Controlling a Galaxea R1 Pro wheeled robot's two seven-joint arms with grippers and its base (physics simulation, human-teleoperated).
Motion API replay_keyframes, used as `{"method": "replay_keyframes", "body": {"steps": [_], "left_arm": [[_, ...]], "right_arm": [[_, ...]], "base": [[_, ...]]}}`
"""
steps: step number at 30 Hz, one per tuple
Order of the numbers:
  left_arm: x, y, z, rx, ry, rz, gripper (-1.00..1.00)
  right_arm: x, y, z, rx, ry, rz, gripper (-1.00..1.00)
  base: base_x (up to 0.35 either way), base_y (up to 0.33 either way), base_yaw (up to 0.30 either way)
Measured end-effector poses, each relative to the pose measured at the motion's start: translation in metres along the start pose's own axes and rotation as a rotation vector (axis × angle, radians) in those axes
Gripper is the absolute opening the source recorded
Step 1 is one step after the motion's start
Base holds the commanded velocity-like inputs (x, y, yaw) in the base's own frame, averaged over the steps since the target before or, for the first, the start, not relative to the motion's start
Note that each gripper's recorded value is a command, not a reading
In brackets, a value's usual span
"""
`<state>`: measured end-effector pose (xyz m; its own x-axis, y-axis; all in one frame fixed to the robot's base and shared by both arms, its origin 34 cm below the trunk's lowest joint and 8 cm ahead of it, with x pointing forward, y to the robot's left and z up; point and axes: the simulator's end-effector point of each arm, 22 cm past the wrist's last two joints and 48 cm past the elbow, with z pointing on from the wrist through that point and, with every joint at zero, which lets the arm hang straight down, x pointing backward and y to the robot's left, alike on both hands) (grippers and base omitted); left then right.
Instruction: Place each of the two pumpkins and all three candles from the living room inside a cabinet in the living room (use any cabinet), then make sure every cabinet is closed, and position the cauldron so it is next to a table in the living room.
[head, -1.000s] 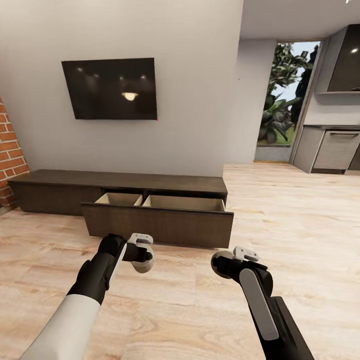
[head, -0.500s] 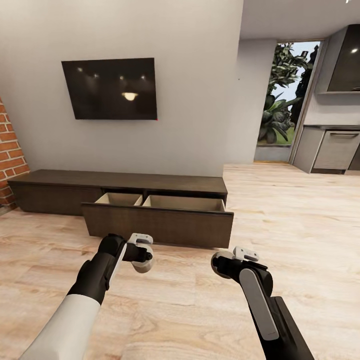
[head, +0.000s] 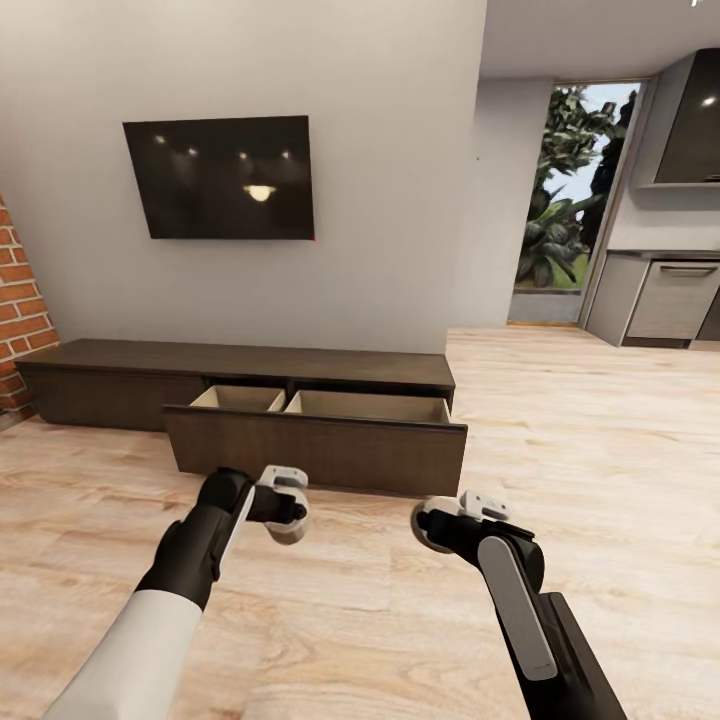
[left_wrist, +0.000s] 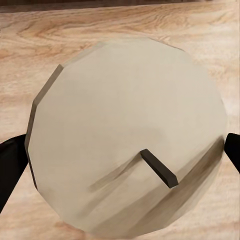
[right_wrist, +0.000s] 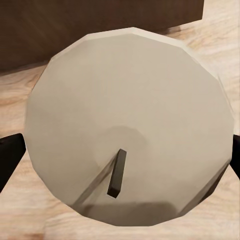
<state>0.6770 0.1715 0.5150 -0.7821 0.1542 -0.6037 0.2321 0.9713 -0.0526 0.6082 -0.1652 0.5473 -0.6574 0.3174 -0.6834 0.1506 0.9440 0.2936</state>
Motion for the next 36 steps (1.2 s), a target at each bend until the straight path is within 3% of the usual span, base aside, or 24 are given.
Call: {"method": "replay_keyframes", "body": {"steps": [10,15,19,36], "left_arm": [[-0.038,0.000,-0.029,-0.007,-0.119,0.009,-1.00],[-0.041,0.001,-0.032,-0.009,-0.130,0.010,-1.00],[-0.042,0.001,-0.033,-0.010,-0.132,0.012,-1.00],[-0.045,-0.001,-0.038,-0.009,-0.142,0.014,-1.00]], "right_arm": [[-0.006,0.013,-0.001,-0.061,-0.031,0.020,-1.00],[-0.011,0.041,-0.004,-0.143,-0.081,0.021,-1.00],[-0.015,0.057,-0.007,-0.171,-0.123,0.008,-1.00],[-0.019,0.062,-0.012,-0.183,-0.143,0.003,-1.00]], "base": [[0.000,0.000,0.000],[0.000,0.000,0.000],[0.000,0.000,0.000],[0.000,0.000,0.000]]}}
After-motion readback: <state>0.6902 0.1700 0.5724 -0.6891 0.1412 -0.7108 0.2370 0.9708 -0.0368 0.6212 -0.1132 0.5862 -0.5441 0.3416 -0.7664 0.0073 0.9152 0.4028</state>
